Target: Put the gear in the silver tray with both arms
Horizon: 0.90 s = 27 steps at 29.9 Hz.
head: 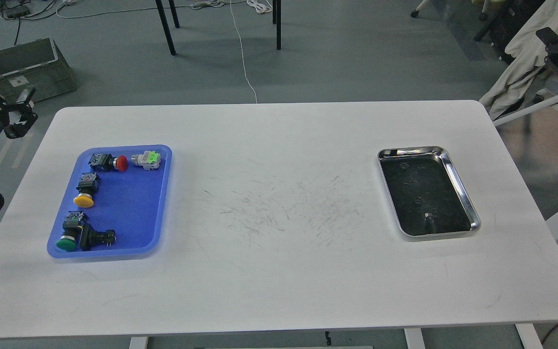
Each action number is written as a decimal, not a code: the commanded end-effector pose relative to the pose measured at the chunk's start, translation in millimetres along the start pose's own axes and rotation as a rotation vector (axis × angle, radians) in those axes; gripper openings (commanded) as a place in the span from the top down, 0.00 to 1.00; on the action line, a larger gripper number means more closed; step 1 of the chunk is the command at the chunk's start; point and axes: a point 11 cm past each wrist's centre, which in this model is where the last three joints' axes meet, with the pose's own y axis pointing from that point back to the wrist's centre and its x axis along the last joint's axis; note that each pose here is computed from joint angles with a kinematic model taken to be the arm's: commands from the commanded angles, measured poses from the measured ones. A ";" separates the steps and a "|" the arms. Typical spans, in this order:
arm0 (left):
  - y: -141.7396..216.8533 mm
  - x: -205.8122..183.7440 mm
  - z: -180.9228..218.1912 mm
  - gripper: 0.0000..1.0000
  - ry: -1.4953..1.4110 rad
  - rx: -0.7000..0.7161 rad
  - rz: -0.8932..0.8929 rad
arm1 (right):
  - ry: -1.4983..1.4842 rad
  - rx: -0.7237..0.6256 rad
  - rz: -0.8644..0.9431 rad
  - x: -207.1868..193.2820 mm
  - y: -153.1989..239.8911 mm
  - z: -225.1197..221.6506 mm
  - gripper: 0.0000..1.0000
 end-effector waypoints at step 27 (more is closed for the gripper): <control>-27.5 -54.8 -51.9 0.02 0.029 0.265 -0.110 | -0.400 -0.078 -0.146 -98.4 -20.9 19.5 0.01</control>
